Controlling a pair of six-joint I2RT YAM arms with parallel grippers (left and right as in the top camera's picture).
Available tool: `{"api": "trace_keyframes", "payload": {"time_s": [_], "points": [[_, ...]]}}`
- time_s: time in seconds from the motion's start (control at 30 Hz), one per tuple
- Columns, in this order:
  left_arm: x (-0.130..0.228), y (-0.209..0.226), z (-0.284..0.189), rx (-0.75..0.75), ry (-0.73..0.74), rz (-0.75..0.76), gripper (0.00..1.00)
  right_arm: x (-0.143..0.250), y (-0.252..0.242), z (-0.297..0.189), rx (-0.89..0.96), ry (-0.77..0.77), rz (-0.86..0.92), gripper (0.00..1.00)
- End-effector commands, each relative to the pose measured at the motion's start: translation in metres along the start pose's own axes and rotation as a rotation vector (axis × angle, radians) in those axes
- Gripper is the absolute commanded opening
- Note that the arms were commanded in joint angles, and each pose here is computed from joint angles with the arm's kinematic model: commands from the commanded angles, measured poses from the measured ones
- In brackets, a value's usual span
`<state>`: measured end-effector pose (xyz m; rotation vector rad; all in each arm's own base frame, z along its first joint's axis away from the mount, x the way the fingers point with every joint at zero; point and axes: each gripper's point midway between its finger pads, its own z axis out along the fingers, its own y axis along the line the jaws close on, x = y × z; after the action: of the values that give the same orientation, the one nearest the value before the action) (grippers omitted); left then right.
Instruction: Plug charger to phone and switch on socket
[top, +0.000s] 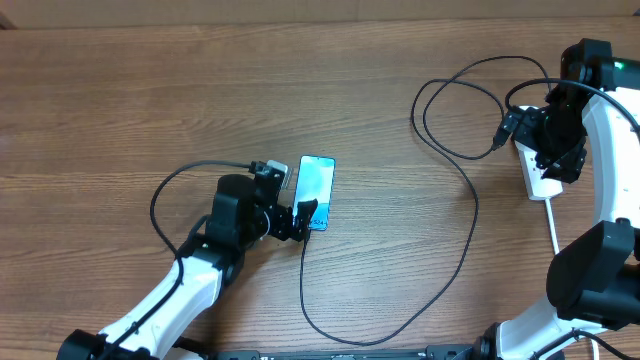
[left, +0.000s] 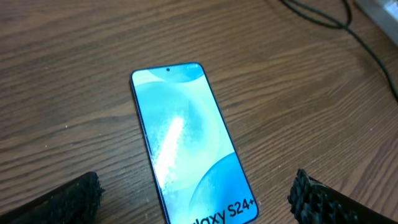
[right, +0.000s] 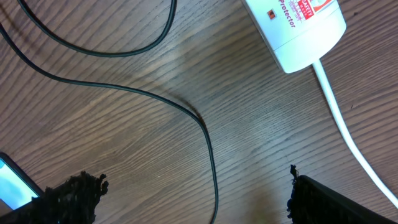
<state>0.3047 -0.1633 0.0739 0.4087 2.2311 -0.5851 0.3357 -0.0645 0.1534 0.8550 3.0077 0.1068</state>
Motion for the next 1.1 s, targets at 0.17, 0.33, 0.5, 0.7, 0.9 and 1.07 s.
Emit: {"api": "trace_keyframes", "payload": {"time_s": [0.17,0.33,0.5,0.7,0.9,1.07], "points": [[0.011,0.021,-0.019,-0.054,-0.050,-0.116,1.00,0.000,0.000,-0.001,-0.001,-0.004,-0.003,1.00],[0.027,0.033,-0.031,-0.076,-0.062,-0.157,1.00,0.000,0.000,-0.001,-0.001,-0.004,-0.003,1.00],[0.040,0.043,-0.040,-0.111,-0.087,-0.177,0.99,0.000,0.000,-0.001,-0.001,-0.004,-0.003,1.00],[0.043,0.051,-0.054,-0.133,-0.223,-0.153,1.00,0.000,0.000,-0.001,-0.001,-0.004,-0.003,1.00],[0.033,0.060,-0.069,-0.171,-0.321,-0.139,1.00,0.000,0.000,-0.001,-0.001,-0.004,-0.003,1.00],[0.036,0.069,-0.077,-0.232,-0.322,-0.154,1.00,0.000,0.000,-0.001,-0.001,-0.004,-0.003,1.00]]}}
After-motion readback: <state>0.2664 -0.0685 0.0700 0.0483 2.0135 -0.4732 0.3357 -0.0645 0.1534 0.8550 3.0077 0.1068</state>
